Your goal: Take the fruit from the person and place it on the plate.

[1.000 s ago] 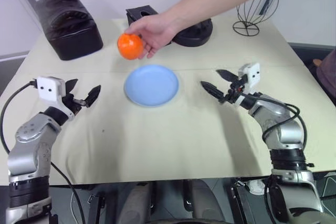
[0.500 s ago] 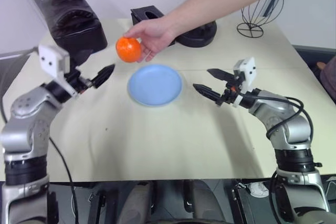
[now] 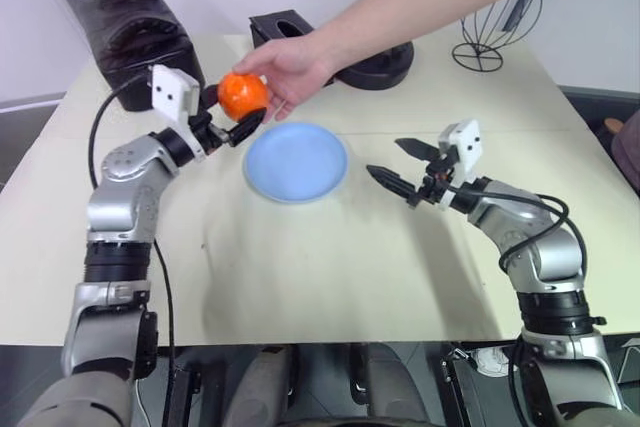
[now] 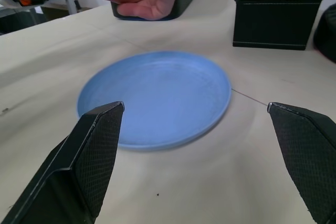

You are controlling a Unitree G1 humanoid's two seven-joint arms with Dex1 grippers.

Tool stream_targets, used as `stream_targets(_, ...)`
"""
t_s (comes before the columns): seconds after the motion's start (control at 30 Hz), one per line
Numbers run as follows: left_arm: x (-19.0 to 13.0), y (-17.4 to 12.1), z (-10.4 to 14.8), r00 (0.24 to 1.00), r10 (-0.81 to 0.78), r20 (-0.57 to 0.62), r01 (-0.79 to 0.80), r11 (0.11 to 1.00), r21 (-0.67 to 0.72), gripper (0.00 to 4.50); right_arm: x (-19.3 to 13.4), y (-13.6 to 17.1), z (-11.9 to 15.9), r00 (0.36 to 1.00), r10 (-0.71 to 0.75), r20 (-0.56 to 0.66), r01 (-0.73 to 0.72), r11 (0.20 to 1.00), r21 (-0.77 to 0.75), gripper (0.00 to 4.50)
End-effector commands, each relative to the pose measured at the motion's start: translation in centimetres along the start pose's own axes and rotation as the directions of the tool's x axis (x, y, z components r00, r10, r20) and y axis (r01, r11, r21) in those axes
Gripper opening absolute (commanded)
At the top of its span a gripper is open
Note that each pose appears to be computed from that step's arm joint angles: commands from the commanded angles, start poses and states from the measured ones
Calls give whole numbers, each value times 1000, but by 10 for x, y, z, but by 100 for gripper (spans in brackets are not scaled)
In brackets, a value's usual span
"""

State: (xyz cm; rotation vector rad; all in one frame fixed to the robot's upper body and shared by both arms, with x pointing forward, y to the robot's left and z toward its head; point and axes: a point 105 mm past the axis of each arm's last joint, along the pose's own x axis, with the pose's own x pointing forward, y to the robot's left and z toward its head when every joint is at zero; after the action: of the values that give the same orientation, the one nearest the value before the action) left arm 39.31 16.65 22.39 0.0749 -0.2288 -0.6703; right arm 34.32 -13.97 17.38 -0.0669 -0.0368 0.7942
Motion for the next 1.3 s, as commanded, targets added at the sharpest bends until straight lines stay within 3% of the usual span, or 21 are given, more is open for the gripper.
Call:
stream_targets(0.03,5,0,19,997,-18,69,15,999,49,322,-3,1,18,998,-12,64,16,999,-49,450)
stream_targets(0.07,6,0,19,997,-21,70,18,999,50,299,-3,0,17,998,-15,64,18,999,-49,450)
stream_targets(0.27,6,2,19,998,-22,65,18,998,63,297,-3,0,17,998,-20,65,24,999,-48,450)
stream_targets(0.47,10,-24,-25,967,-178,-181,196,977,86,297,0,1,12,998,-20,64,23,999,-38,450)
stream_targets(0.77,41,-29,-48,947,-200,-253,231,968,102,297,-2,7,4,996,-52,74,54,998,-19,450)
stream_targets(0.8,43,-29,-48,948,-198,-251,229,968,99,347,-3,8,4,996,-57,75,59,998,-18,450)
stream_targets(0.87,46,-29,-47,949,-213,-234,235,969,72,441,-5,8,4,995,-67,76,69,997,-17,450)
stream_targets(0.9,47,-29,-46,949,-217,-229,237,969,67,449,-6,7,4,994,-73,77,75,997,-18,450)
stream_targets(1.13,51,-20,-40,962,-176,-208,202,973,111,449,-8,6,5,993,-87,78,89,996,-18,450)
stream_targets(1.3,23,25,12,1000,4,-16,-3,997,81,449,-8,-6,10,988,-126,92,130,991,-39,450)
